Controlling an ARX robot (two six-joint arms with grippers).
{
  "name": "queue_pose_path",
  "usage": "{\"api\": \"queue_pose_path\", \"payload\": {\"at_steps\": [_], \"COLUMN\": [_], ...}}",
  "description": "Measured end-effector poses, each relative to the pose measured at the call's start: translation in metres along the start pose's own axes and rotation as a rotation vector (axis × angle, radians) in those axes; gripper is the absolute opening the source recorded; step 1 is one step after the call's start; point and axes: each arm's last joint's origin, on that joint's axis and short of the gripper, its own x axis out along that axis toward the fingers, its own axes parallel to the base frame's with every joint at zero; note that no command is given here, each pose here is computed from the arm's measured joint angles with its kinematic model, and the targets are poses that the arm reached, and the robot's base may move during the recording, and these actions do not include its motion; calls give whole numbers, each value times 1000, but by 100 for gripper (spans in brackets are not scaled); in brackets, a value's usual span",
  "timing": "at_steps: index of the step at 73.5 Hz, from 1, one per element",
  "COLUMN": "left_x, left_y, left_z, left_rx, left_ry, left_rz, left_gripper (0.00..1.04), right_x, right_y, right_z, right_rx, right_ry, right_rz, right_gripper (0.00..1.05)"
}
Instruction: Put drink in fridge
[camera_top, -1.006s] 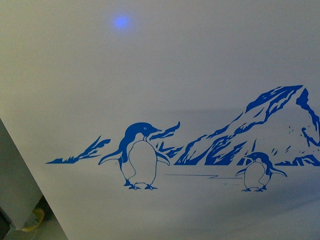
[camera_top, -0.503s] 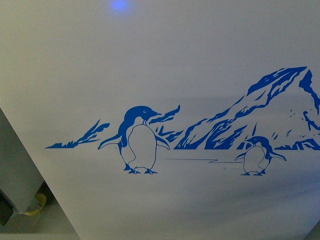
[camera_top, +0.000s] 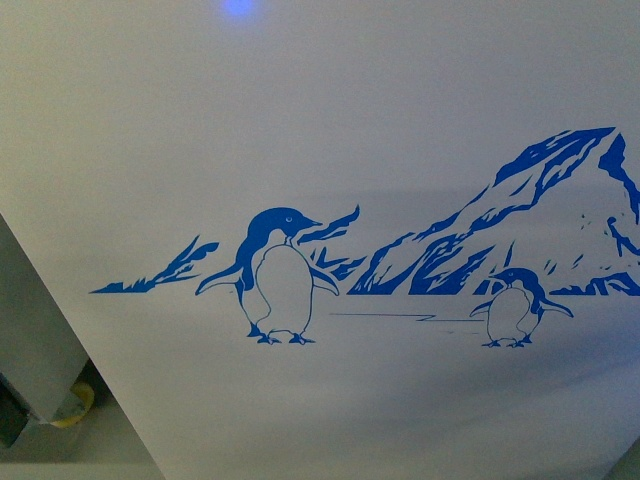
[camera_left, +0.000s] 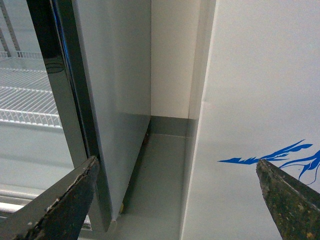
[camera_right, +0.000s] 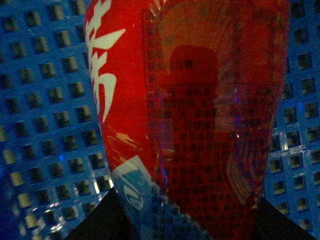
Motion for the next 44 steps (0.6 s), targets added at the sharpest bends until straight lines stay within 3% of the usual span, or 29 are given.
{"api": "queue_pose_path", "payload": {"at_steps": [13,24,44], "left_x": [0,0,0], "left_y": [0,0,0], "left_z": [0,0,0], "left_rx": [0,0,0], "left_ry": [0,0,0], "left_rz": [0,0,0], "left_gripper": [97,97,97], "right_x": [-60,-144,-313], "right_y": [-4,-17,-35], "right_z": [33,67,83], "right_rx": [7,-18,-53], "right_ry": [-133,-319,-650], "right_rz": [20,31,122], "right_gripper": [39,39,39]}}
